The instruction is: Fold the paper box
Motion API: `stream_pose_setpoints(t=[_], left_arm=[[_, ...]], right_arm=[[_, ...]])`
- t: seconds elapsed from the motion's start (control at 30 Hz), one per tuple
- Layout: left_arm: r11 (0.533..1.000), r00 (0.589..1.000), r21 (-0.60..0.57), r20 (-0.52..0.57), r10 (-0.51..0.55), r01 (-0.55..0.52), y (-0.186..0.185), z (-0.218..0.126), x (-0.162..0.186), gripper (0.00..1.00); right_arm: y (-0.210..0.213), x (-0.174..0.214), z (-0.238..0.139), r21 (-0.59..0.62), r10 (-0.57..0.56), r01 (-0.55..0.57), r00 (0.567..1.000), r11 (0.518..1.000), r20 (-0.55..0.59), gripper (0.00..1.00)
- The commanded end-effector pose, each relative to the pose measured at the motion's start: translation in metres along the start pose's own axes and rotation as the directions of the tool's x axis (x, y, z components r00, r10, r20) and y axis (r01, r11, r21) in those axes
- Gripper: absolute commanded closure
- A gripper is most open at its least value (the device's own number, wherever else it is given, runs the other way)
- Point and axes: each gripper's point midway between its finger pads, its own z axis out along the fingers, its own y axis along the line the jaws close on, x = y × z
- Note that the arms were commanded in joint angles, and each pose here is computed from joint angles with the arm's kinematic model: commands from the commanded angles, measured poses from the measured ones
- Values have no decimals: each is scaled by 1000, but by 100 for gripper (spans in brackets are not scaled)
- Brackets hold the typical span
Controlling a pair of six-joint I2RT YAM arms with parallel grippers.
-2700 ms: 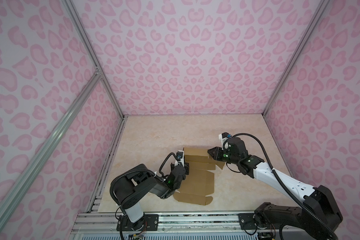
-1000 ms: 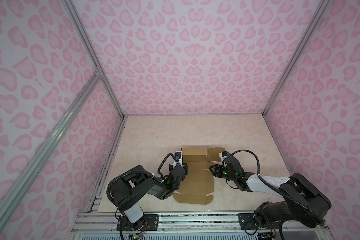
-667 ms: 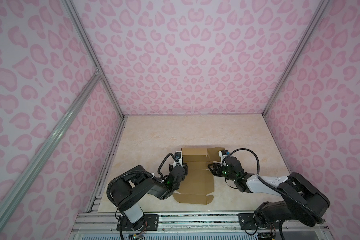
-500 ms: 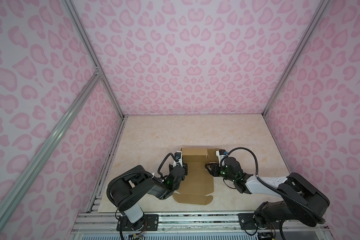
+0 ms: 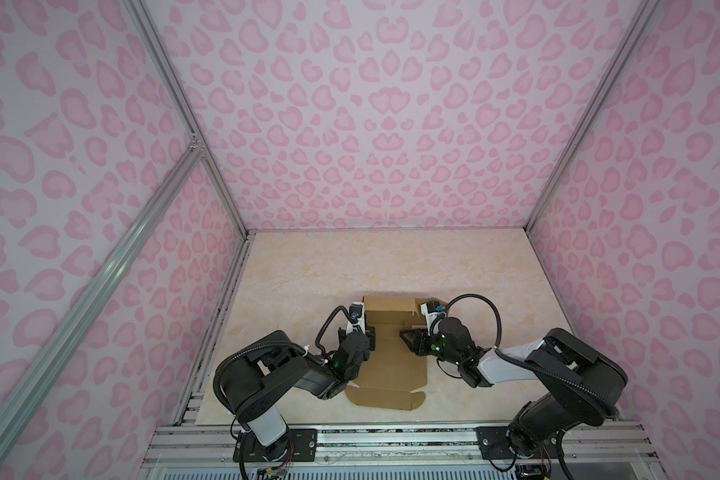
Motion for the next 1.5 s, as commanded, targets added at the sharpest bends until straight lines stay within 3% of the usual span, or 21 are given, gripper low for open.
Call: stream_pose_setpoints(t=[0.0,0.33,0.57,0.73,0.9,1.1,1.23,1.47], left_arm=[[1000,1000,13,-1,-13,13,-4,0,-2,96],[1000,1000,-6,0,-6,6,1,-1,-1,96],[1000,1000,-21,8,-14,15,7,2,-5,96],[1000,1000,-19,3,-22,22,9,3,-5,96],[1000,1000,-7,-2,-22,22,7,3,-3,96],[1000,1000,22,0,-16,16,3,1,-5,96],[999,1000,37,3,-20,20,3,-2,-4,96],[998,999,59,19,-28,27,1,-7,-10,96]], right_arm=[[12,-9,5,-37,-28,30,998,999,48,57],[7,-7,-16,4,-46,46,996,999,75,56],[22,-21,-67,109,-169,160,982,981,79,55],[32,-36,-110,136,-168,149,976,979,138,55],[22,-81,-151,291,-165,89,954,953,249,54],[-19,-117,-144,340,26,-100,976,935,214,53],[-38,-138,-136,355,79,-163,968,920,238,53],[-63,-119,-93,334,202,-234,971,913,126,54]])
